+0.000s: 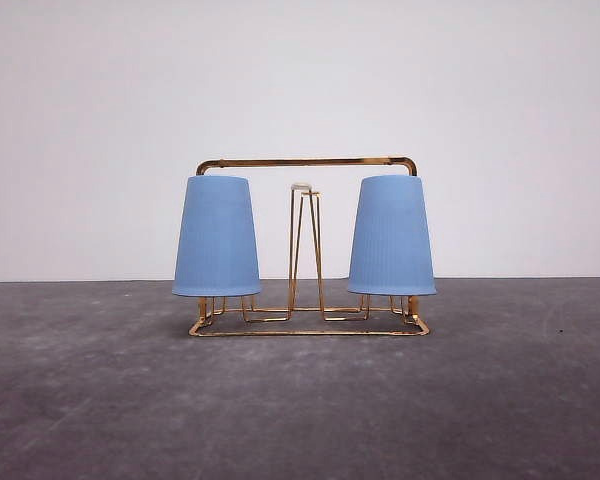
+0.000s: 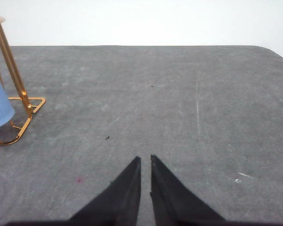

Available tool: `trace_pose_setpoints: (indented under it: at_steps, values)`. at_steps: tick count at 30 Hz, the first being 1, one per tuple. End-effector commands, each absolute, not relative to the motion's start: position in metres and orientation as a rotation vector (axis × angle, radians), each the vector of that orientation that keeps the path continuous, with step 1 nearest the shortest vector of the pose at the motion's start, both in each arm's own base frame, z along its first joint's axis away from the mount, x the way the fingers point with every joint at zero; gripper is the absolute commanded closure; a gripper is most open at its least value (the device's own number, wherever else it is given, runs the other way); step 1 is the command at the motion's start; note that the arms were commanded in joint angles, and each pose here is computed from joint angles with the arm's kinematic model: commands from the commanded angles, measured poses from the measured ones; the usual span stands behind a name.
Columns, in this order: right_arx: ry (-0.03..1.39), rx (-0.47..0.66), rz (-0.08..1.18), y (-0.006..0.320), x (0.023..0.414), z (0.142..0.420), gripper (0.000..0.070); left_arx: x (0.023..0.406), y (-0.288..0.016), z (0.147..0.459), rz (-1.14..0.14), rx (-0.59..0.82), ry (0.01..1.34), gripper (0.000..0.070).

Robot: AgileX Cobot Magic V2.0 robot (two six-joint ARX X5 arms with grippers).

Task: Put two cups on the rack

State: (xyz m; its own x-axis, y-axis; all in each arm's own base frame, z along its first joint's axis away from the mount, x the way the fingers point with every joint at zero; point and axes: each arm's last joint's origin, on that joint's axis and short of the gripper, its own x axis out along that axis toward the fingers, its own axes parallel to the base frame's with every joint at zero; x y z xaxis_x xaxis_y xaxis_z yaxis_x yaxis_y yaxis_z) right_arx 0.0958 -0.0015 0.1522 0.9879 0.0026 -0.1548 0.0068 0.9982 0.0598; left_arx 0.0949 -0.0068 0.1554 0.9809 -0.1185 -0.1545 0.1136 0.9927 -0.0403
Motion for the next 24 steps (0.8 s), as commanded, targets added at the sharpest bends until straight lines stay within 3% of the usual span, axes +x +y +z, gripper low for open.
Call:
trace_pose_setpoints:
  at_steps: [1,24]
  values:
    - [0.149,0.070,-0.003,-0.0015,0.0961,0.1522,0.0664,0.0955,-0.0069,0.1503,-0.118,-0.036,0.173,0.0700]
    - [0.149,0.070,-0.003,-0.0015,0.0961,0.1522,0.0664,0.0955,-0.0069,0.1502,-0.118,-0.036,0.174,0.0700]
